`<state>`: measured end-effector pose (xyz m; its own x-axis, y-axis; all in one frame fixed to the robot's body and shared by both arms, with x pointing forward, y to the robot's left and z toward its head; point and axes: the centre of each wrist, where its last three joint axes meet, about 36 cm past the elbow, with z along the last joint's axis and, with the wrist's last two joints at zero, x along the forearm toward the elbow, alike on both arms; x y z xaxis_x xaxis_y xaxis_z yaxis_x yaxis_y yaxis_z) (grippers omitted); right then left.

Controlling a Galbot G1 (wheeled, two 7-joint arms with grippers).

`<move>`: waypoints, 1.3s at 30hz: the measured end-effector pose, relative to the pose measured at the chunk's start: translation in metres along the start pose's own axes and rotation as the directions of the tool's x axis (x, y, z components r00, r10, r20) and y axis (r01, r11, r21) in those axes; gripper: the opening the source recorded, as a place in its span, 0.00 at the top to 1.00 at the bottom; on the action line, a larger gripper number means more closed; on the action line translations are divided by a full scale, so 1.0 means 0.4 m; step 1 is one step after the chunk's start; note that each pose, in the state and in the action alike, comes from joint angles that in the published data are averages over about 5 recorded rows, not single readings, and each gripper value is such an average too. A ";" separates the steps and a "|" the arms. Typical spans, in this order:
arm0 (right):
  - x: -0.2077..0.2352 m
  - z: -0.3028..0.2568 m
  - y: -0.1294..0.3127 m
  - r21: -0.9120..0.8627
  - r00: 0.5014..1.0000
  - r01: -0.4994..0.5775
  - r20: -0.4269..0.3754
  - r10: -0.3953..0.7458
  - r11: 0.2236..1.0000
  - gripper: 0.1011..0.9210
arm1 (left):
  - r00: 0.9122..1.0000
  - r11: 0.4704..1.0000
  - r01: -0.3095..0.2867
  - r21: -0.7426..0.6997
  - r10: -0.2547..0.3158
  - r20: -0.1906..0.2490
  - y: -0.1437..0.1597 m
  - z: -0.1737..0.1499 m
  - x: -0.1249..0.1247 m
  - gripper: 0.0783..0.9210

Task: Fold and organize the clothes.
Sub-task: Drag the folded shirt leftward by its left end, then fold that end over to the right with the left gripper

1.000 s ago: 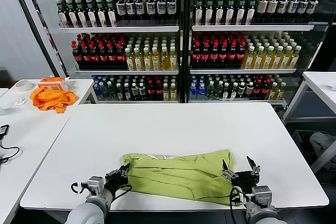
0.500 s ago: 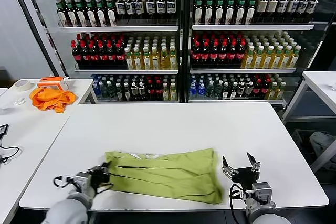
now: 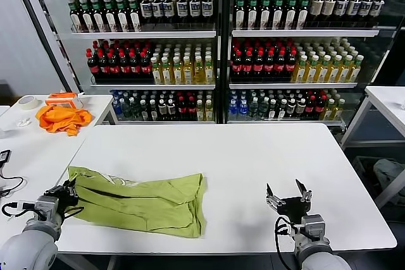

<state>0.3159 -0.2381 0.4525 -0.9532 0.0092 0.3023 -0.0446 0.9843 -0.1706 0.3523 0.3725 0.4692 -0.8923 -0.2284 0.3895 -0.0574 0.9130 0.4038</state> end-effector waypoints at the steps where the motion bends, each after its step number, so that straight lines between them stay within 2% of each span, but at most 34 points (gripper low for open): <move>1: 0.001 0.000 -0.001 0.001 1.000 -0.001 0.000 0.001 1.000 0.12 | 1.000 1.000 -0.010 0.003 0.010 0.009 -0.006 -0.008 0.007 0.97; 5: 0.003 -0.002 -0.006 0.002 1.000 -0.008 0.003 0.008 1.000 0.12 | 0.996 0.996 -0.078 0.038 0.076 0.049 -0.043 -0.042 0.039 0.97; 7: 0.002 -0.003 -0.009 0.001 1.000 -0.012 0.005 0.012 1.000 0.12 | 0.990 0.989 -0.129 0.070 0.125 0.068 -0.066 -0.059 0.056 0.97; 9: 0.002 -0.004 -0.009 -0.001 1.000 -0.015 0.007 0.016 1.000 0.12 | 0.980 0.977 -0.187 0.106 0.179 0.084 -0.090 -0.073 0.071 0.97; 12: 0.001 -0.005 -0.008 -0.004 1.000 -0.018 0.007 0.018 1.000 0.12 | 0.960 0.950 -0.273 0.151 0.259 0.103 -0.128 -0.087 0.087 0.97; 17: 0.004 -0.008 -0.008 -0.001 1.000 -0.022 0.007 0.022 1.000 0.12 | 0.919 0.898 -0.393 0.198 0.375 0.123 -0.190 -0.096 0.097 0.97; 22: 0.006 -0.011 -0.010 -0.001 0.999 -0.030 0.010 0.030 1.000 0.12 | 0.880 0.851 -0.474 0.225 0.455 0.133 -0.249 -0.098 0.093 0.97; 26: 0.012 -0.011 -0.007 -0.008 0.999 -0.033 0.008 0.033 0.999 0.12 | 0.856 0.823 -0.517 0.234 0.500 0.135 -0.294 -0.097 0.088 0.97; 29: 0.017 -0.012 -0.006 -0.011 0.999 -0.032 0.009 0.033 0.999 0.12 | 0.844 0.810 -0.536 0.240 0.519 0.134 -0.323 -0.096 0.080 0.97; 32: 0.021 -0.014 -0.008 -0.011 0.999 -0.035 0.010 0.036 0.999 0.12 | 0.837 0.801 -0.547 0.243 0.532 0.131 -0.348 -0.095 0.067 0.97; 39: 0.026 -0.013 -0.018 -0.005 0.999 -0.045 0.007 0.045 0.999 0.12 | 0.826 0.790 -0.563 0.242 0.550 0.124 -0.397 -0.097 0.040 0.97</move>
<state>0.3077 -0.2440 0.4619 -0.9563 0.0527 0.2876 0.0002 0.9837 -0.1798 0.3644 0.2107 0.4433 -0.8240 0.3555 0.4412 0.3484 0.9320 -0.1003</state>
